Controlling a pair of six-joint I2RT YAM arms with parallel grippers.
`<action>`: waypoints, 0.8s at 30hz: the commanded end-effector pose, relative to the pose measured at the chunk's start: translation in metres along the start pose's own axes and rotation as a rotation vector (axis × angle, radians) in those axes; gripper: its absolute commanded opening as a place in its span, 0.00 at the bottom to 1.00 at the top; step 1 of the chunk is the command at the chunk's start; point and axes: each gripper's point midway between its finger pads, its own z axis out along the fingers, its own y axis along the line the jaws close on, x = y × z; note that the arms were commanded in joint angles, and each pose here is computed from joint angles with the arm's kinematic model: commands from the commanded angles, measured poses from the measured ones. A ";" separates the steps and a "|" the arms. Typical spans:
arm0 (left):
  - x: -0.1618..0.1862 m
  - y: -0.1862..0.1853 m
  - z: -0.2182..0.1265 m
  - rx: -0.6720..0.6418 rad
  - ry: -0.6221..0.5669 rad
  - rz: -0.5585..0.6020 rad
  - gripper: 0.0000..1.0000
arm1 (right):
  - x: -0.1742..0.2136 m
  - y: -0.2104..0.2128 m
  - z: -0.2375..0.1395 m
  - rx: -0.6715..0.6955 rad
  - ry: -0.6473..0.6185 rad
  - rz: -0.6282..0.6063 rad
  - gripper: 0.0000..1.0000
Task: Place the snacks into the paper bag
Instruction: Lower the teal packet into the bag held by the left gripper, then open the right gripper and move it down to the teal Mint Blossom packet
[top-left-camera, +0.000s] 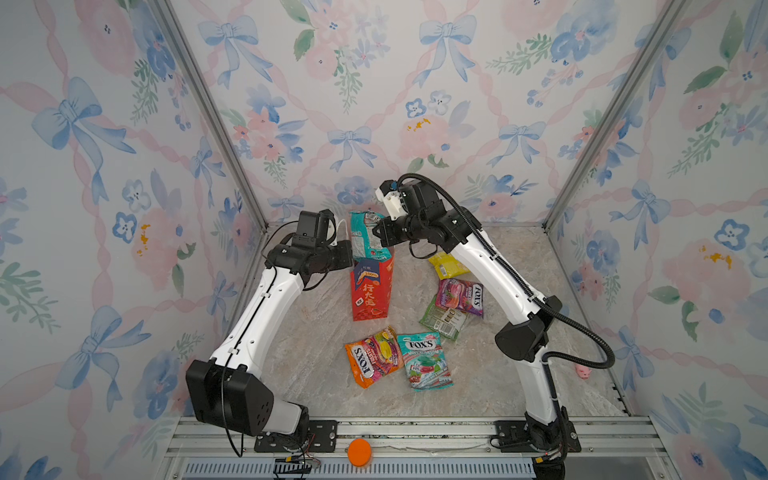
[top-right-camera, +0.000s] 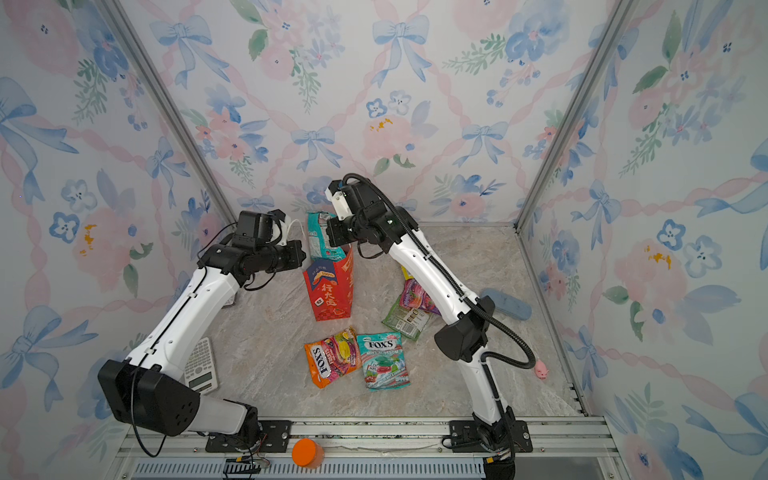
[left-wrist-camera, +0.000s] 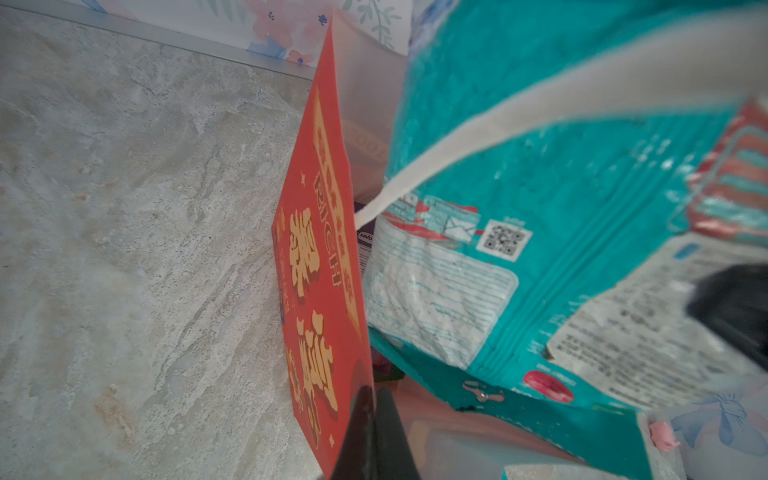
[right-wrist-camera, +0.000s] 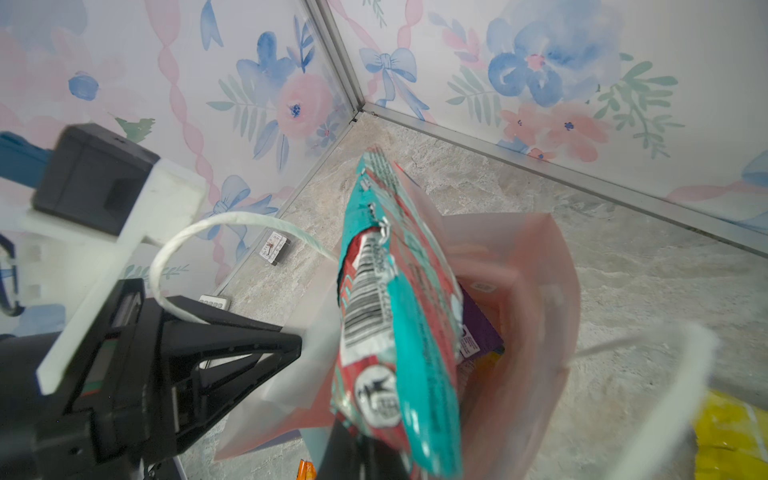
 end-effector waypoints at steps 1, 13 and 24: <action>0.011 0.003 -0.001 -0.002 0.038 -0.005 0.00 | -0.003 0.020 0.000 -0.064 -0.011 -0.007 0.00; 0.012 0.004 -0.004 -0.004 0.033 -0.003 0.00 | -0.022 0.004 -0.016 -0.037 -0.067 0.042 0.55; 0.011 0.004 -0.004 -0.005 0.032 -0.005 0.00 | -0.043 0.029 -0.057 -0.162 -0.151 0.058 0.69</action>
